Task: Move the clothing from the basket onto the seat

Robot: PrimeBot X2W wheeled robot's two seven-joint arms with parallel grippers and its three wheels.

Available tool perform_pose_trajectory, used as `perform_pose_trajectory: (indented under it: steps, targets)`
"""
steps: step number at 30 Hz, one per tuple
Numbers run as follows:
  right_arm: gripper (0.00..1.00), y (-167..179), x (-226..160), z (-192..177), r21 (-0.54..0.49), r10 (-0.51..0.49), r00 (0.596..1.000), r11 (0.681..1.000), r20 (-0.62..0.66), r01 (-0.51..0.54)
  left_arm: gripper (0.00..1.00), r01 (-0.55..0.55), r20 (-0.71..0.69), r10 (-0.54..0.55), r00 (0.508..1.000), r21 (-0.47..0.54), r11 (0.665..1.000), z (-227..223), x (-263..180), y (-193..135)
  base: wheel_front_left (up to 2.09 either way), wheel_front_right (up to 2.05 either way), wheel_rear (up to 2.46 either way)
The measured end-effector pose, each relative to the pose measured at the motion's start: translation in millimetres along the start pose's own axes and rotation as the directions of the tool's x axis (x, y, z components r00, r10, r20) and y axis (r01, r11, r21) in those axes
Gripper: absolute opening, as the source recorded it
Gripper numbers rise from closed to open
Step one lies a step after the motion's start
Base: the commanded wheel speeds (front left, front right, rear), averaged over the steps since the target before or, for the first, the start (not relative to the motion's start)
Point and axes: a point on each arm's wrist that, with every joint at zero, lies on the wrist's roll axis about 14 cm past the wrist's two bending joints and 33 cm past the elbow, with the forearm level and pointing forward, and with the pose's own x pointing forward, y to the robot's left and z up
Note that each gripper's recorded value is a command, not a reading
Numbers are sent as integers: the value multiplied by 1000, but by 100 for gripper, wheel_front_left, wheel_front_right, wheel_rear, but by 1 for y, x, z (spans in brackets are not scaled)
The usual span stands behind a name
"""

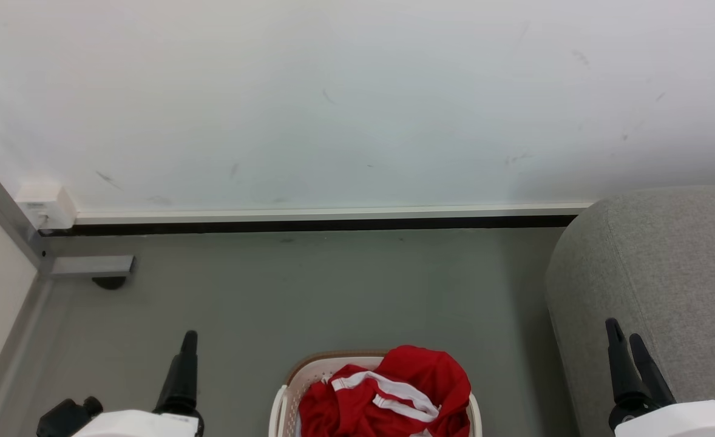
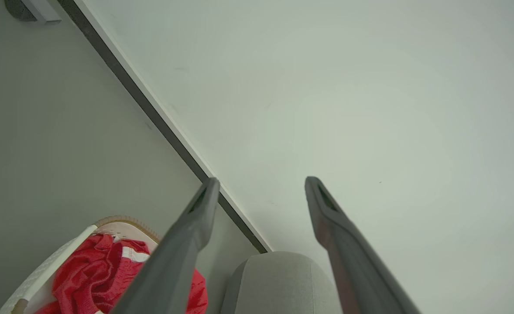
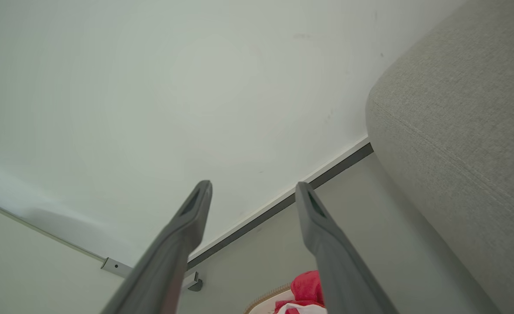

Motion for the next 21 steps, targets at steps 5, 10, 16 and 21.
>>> perform_pose_trajectory:
  steps: [5, 10, 16, 21]
  targets:
    - [100, 3, 0, -2, -107, 15, 1000, 994, -11, -17, 100, 2, 6, -3, 1000, 114, 993, 1, 0, -2, 0, 0, 0]
    - [100, 7, 1, -5, -190, 34, 999, 981, -20, -37, 100, 7, 20, -12, 1000, 222, 975, 3, 1, -6, 0, 0, 0]
    - [100, 10, 1, -6, -279, 51, 998, 959, -26, -56, 100, 29, 21, -39, 999, 332, 943, 2, 1, -13, 0, 0, 0]
    - [100, 14, 3, -5, -352, 69, 997, 933, -26, -74, 100, 44, 22, -59, 998, 413, 910, 3, 1, -17, 0, 0, 0]
